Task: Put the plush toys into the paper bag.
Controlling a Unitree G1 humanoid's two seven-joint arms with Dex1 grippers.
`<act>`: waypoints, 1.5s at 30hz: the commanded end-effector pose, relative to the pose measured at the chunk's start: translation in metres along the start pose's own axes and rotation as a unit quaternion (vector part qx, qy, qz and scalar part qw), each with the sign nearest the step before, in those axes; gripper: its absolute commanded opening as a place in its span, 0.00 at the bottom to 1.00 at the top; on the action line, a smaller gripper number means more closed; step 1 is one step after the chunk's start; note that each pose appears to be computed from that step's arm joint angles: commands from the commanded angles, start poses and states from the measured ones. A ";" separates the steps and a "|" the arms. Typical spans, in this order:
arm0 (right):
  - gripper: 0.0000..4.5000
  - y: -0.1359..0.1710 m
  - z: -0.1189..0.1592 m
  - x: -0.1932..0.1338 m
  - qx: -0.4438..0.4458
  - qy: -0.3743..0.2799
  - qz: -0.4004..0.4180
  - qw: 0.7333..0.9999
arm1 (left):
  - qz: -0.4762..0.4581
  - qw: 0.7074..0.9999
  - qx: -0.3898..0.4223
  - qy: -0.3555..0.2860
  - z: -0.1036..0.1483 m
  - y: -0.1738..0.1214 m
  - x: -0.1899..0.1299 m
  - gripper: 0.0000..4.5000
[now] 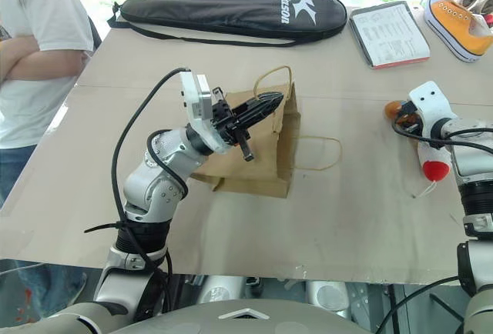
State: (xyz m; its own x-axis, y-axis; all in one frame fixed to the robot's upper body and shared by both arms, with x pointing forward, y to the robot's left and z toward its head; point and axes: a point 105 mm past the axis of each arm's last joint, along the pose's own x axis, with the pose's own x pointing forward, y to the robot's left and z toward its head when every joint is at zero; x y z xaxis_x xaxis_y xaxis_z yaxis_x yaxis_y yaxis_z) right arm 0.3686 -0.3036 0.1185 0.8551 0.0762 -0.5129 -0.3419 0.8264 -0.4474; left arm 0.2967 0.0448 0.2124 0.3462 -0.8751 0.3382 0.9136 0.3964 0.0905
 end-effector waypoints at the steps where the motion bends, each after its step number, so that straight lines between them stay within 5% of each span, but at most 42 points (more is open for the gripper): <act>1: 0.01 -0.005 0.026 -0.024 -0.038 -0.081 -0.004 0.996 | -0.010 0.999 0.000 -0.037 0.017 0.001 0.004 0.00; 5: 0.01 0.024 0.060 -0.059 -0.086 -0.181 0.017 0.980 | -0.029 0.998 -0.024 -0.059 0.026 0.007 0.009 0.00; 17: 0.01 0.122 0.128 -0.087 -0.248 -0.286 0.070 0.923 | -0.118 0.990 -0.054 -0.054 0.028 0.006 0.031 0.00; 27: 0.01 0.029 0.057 -0.114 -0.212 -0.130 -0.053 0.967 | -0.138 0.989 -0.039 -0.033 0.025 0.002 0.030 0.00; 33: 0.01 -0.011 0.055 -0.142 -0.195 -0.111 -0.140 0.964 | -0.143 0.988 -0.041 -0.029 0.018 -0.003 0.036 0.00; 39: 0.01 0.043 0.047 -0.139 -0.213 -0.113 0.027 0.970 | -0.140 0.989 -0.027 -0.042 0.025 -0.002 0.043 0.00; 45: 0.01 0.067 0.067 -0.136 -0.212 -0.169 0.072 0.960 | -0.130 0.990 0.007 -0.062 0.050 0.007 0.046 0.00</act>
State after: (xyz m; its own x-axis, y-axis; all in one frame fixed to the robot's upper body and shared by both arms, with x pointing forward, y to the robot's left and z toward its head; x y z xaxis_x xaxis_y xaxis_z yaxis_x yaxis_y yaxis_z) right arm 0.2567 -0.2289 0.2024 0.8410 0.3835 -0.3817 -0.5377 0.5147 -0.6678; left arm 0.3115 0.0134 0.2559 0.0865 -0.9218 0.3778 0.9794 0.1481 0.1372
